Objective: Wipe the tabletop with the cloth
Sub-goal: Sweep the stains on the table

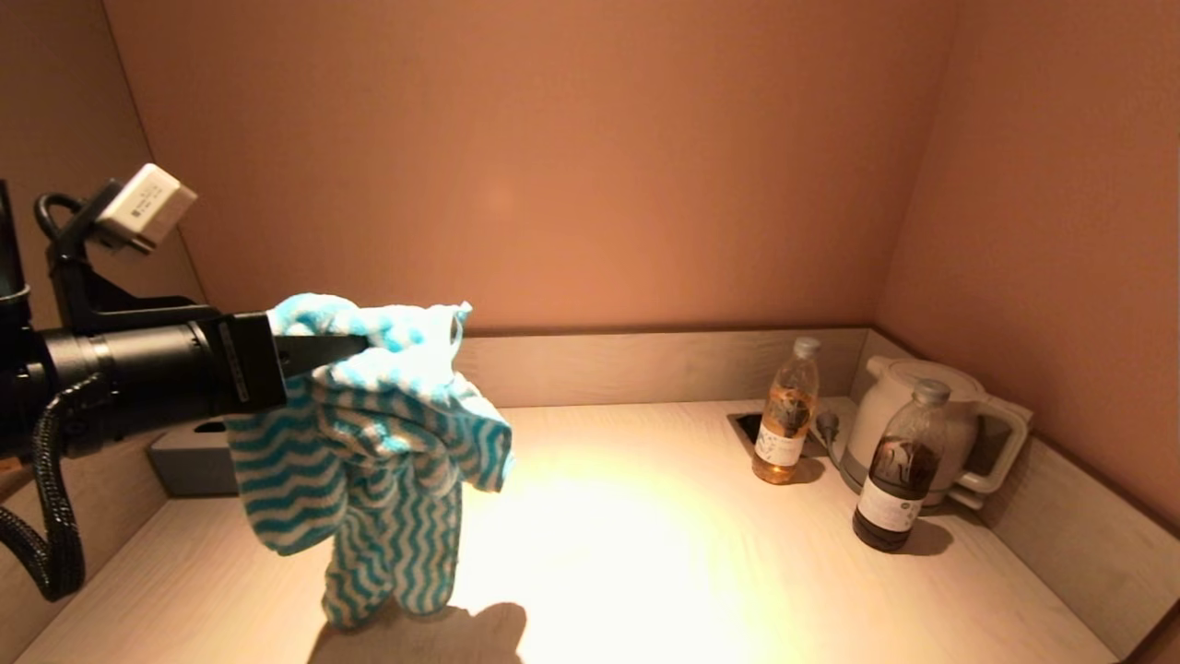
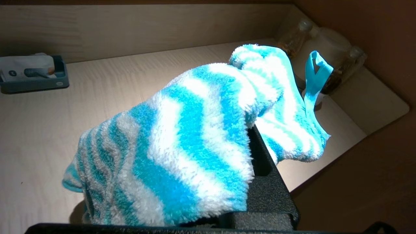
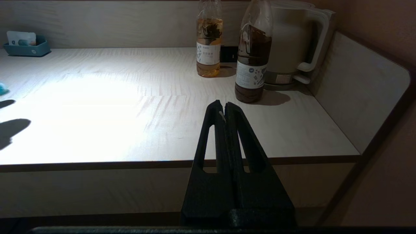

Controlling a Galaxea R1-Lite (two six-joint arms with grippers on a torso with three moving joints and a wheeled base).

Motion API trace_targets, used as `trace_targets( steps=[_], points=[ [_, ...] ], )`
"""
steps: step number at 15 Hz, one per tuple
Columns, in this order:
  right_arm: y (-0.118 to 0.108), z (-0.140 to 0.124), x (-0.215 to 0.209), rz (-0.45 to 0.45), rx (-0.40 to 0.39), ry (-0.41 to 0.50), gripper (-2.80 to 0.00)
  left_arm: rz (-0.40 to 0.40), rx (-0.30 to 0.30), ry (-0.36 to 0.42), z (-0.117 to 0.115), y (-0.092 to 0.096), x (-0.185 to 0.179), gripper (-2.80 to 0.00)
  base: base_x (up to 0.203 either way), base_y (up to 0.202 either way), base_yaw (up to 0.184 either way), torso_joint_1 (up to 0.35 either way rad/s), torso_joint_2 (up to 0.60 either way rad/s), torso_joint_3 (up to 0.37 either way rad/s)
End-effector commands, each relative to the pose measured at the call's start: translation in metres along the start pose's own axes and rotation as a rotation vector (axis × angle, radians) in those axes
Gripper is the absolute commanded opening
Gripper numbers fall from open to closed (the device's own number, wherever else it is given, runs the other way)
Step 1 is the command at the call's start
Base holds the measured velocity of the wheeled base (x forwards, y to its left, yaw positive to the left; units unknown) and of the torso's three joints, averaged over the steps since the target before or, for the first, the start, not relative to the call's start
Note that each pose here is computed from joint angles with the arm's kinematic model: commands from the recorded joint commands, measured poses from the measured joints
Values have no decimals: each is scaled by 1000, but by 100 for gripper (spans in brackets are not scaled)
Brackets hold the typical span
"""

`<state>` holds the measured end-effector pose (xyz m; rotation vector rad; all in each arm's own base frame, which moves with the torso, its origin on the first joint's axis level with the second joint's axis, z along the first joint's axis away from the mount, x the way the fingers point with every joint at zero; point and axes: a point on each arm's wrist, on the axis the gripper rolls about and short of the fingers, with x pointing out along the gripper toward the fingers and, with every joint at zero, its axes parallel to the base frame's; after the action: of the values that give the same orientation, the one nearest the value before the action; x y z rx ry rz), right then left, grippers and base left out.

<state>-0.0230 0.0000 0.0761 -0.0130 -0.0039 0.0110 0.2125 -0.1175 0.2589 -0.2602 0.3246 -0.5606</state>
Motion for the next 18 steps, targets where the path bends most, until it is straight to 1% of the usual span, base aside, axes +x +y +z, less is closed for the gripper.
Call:
trace_targets(
  steps=[1, 2, 4, 5, 7, 9, 10, 11, 13, 15, 16, 17, 18],
  points=[
    [0, 0, 0, 1, -1, 1, -280, -26, 43, 58, -11, -6, 19, -280, 0, 0, 0, 0, 0, 0],
    [0, 0, 0, 1, 0, 2, -280, -40, 56, 70, -13, -9, 21, -280, 0, 0, 0, 0, 0, 0],
    [0, 0, 0, 1, -1, 1, -280, -83, 74, 130, -30, -20, 29, -280, 0, 0, 0, 0, 0, 0],
    [0, 0, 0, 1, -1, 1, -280, -89, 79, 129, -33, -21, 31, -280, 0, 0, 0, 0, 0, 0],
    [0, 0, 0, 1, -1, 1, -280, -100, 92, 130, -48, -21, 51, -280, 0, 0, 0, 0, 0, 0],
    [0, 0, 0, 1, -1, 1, -280, -81, 127, 184, -68, -15, 70, -280, 0, 0, 0, 0, 0, 0],
    [0, 0, 0, 1, -1, 1, -280, -49, 154, 241, -87, -9, 85, -280, 0, 0, 0, 0, 0, 0],
    [0, 0, 0, 1, -1, 1, -280, -24, 175, 279, -104, -6, 96, -280, 0, 0, 0, 0, 0, 0],
    [0, 0, 0, 1, -1, 2, -280, 21, 218, 319, -135, -2, 115, -280, 0, 0, 0, 0, 0, 0],
    [0, 0, 0, 1, -1, 1, -280, 94, 342, 369, -172, 5, 135, -280, 0, 0, 0, 0, 0, 0],
    [0, 0, 0, 1, -1, 1, -280, 145, 420, 377, -189, 8, 143, -280, 0, 0, 0, 0, 0, 0],
    [0, 0, 0, 1, -1, 1, -280, 170, 475, 333, -197, 4, 148, -280, 0, 0, 0, 0, 0, 0],
    [0, 0, 0, 1, -1, 1, -280, 176, 504, 310, -199, 0, 150, -280, 0, 0, 0, 0, 0, 0]
  ],
)
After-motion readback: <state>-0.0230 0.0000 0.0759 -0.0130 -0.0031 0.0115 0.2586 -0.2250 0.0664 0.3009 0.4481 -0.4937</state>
